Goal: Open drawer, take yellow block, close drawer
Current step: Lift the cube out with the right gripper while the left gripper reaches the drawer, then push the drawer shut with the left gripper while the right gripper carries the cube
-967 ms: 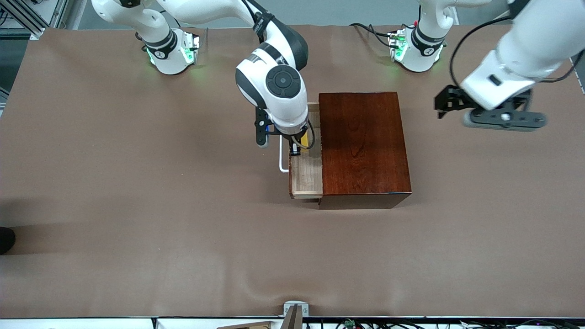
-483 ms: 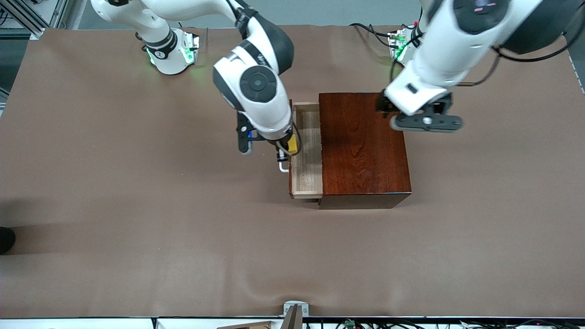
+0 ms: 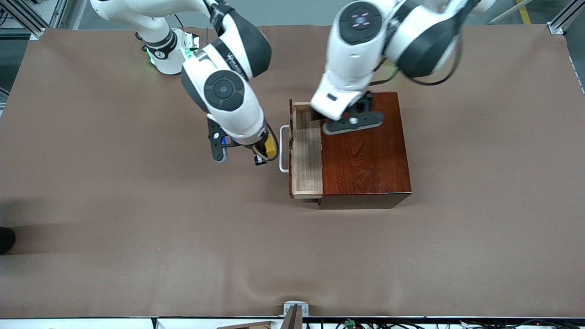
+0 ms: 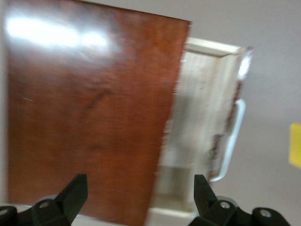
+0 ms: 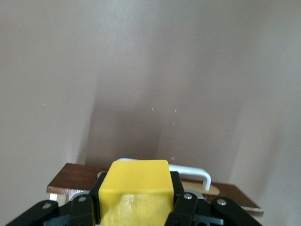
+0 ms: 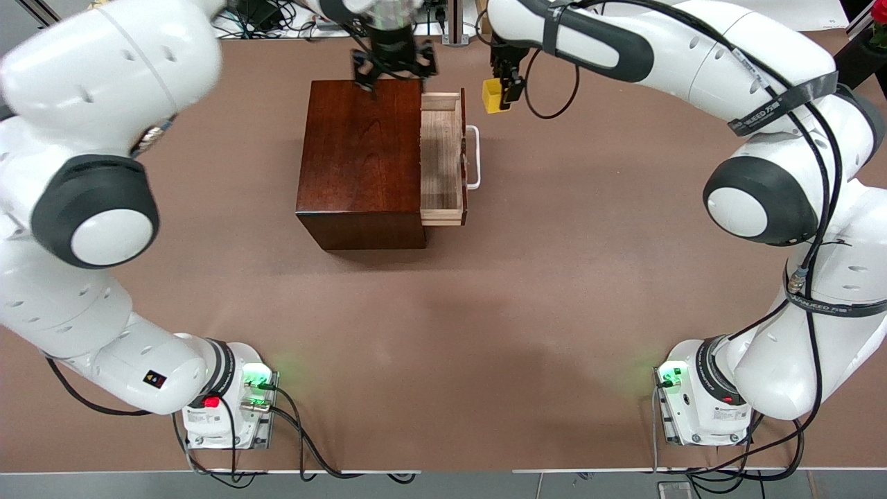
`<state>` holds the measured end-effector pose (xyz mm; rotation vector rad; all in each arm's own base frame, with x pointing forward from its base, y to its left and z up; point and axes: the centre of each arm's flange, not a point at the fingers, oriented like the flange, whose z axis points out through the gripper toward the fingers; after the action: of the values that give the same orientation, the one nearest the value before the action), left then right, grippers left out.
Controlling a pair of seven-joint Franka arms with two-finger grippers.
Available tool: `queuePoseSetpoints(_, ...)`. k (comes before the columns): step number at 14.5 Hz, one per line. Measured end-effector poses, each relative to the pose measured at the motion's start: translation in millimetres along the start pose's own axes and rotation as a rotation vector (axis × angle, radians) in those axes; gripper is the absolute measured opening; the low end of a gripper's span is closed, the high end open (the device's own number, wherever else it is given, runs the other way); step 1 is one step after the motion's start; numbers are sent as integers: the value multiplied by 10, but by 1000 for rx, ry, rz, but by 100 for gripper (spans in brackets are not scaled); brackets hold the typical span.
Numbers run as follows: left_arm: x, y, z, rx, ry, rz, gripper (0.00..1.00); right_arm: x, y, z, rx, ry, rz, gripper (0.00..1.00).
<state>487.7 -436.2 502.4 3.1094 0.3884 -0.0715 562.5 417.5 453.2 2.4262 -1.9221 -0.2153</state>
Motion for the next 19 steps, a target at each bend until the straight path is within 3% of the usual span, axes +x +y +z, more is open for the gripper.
queuePoseSetpoints(6,-309,696,556,-68,6,-205,100,642,-72,-164,-65,6,-141,56)
queuePoseSetpoints(10,-545,1108,798,-112,54,-345,100,1249,-93,-335,-111,-9,-270,56)
queuePoseSetpoints(19,-854,1730,1708,-205,201,-612,100,2644,-120,-453,-137,-83,-591,56)
